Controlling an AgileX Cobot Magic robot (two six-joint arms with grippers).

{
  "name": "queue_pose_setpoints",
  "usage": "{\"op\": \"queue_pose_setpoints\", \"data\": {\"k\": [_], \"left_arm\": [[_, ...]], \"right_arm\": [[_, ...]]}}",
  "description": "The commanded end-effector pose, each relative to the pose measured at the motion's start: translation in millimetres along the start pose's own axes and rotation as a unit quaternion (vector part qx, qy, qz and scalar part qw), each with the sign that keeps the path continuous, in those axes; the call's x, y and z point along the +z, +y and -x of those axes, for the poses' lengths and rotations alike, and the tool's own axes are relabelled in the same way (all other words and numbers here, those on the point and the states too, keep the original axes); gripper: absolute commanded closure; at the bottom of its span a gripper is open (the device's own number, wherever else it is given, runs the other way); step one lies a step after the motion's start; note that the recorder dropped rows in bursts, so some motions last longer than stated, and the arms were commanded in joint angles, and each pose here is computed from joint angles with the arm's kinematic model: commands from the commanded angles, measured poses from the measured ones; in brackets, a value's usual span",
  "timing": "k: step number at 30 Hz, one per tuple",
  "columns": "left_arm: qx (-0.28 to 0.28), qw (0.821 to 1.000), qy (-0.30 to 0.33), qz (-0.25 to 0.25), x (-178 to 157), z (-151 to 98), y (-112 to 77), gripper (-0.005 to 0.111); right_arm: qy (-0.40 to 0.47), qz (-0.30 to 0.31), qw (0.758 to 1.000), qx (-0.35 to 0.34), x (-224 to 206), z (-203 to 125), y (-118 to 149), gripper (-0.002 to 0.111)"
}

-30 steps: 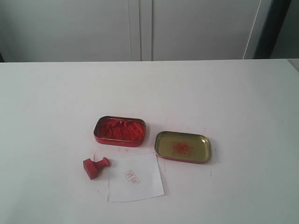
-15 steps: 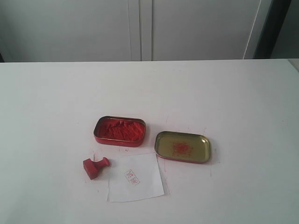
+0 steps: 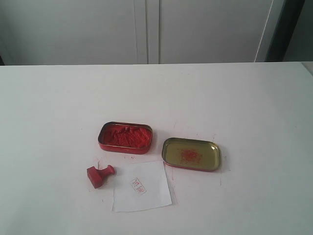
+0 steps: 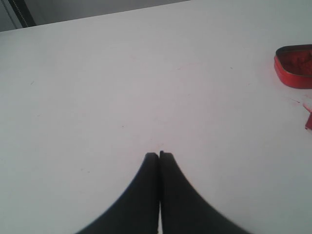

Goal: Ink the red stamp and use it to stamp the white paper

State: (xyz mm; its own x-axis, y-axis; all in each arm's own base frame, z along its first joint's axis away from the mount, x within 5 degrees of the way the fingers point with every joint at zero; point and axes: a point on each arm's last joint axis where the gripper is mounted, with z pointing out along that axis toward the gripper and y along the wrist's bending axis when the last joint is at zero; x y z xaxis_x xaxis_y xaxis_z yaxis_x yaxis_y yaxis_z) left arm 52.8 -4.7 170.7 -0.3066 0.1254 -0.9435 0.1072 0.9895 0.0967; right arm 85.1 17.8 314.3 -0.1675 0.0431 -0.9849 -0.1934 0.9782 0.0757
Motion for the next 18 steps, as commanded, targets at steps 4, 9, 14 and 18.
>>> {"op": "queue_pose_setpoints", "data": {"k": [4,9,14,18], "left_arm": [[0.0,1.0,-0.002,0.0,0,0,-0.1,0.107],[0.0,1.0,-0.002,0.0,0,0,-0.1,0.107],[0.0,1.0,-0.002,0.0,0,0,-0.1,0.107],[0.0,1.0,-0.002,0.0,0,0,-0.1,0.107]], "right_arm": [[-0.052,0.001,0.999,-0.003,-21,4,0,0.108],[-0.086,0.003,0.996,-0.003,-35,1,-1,0.108],[-0.076,-0.017,0.997,0.0,-34,-23,-5,0.108],[-0.072,-0.054,0.996,0.003,-34,-38,-9,0.108]]}}
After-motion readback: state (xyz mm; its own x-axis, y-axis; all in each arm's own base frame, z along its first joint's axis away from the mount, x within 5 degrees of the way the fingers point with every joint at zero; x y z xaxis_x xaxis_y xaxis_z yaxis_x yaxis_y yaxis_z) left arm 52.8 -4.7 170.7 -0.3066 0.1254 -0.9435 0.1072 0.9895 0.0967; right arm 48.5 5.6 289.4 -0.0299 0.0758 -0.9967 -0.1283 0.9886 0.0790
